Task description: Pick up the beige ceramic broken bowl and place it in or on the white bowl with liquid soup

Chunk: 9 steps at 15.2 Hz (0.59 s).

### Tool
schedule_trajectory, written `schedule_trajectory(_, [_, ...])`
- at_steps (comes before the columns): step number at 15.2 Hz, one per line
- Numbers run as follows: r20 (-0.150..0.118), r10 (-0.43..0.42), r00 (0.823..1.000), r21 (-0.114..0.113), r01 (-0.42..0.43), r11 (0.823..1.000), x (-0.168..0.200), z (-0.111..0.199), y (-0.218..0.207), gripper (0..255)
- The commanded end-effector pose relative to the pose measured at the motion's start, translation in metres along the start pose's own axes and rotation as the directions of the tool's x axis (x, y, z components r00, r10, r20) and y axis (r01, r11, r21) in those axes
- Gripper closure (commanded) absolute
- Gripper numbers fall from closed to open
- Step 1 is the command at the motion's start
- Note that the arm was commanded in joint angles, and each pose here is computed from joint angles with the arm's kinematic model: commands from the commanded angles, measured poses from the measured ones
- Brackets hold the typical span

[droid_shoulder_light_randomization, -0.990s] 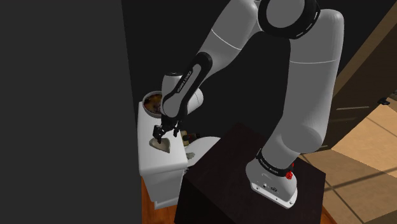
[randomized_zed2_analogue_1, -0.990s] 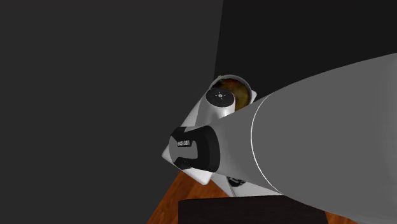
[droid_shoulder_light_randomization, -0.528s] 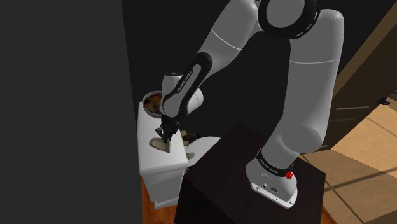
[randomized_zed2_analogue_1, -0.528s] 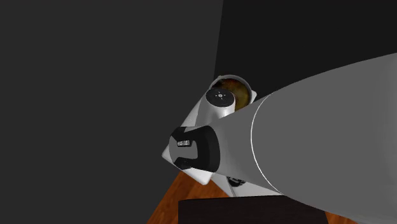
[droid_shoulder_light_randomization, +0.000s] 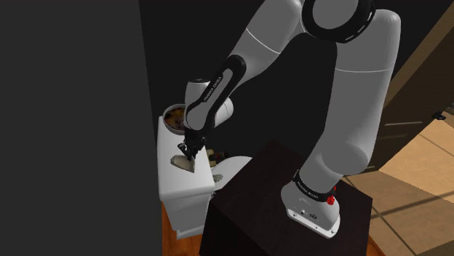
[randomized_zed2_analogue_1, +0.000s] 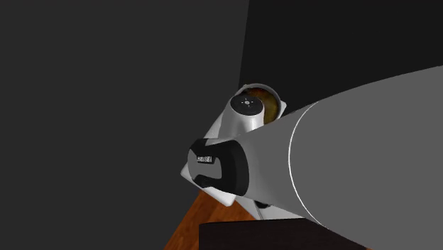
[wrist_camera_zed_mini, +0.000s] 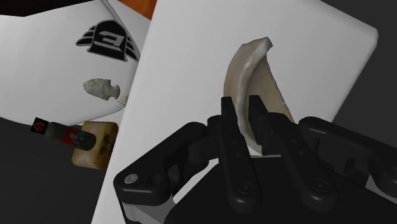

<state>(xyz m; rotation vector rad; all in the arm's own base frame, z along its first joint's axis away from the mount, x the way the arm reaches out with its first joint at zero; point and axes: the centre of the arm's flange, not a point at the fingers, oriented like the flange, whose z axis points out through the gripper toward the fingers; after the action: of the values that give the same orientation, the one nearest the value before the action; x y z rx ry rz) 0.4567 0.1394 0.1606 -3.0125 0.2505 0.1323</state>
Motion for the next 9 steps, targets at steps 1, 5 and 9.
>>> schedule_trajectory(1, [0.0, 0.0, 1.0, 0.0, 0.0, 1.0, -0.002, -0.011, -0.002, 255])
schedule_trajectory(5, [0.0, 0.0, 1.0, 0.0, 0.0, 1.0, -0.004, -0.032, -0.004, 255])
schedule_trajectory(9, [0.0, 0.0, 1.0, 0.0, 0.0, 1.0, -0.006, -0.053, -0.006, 255])
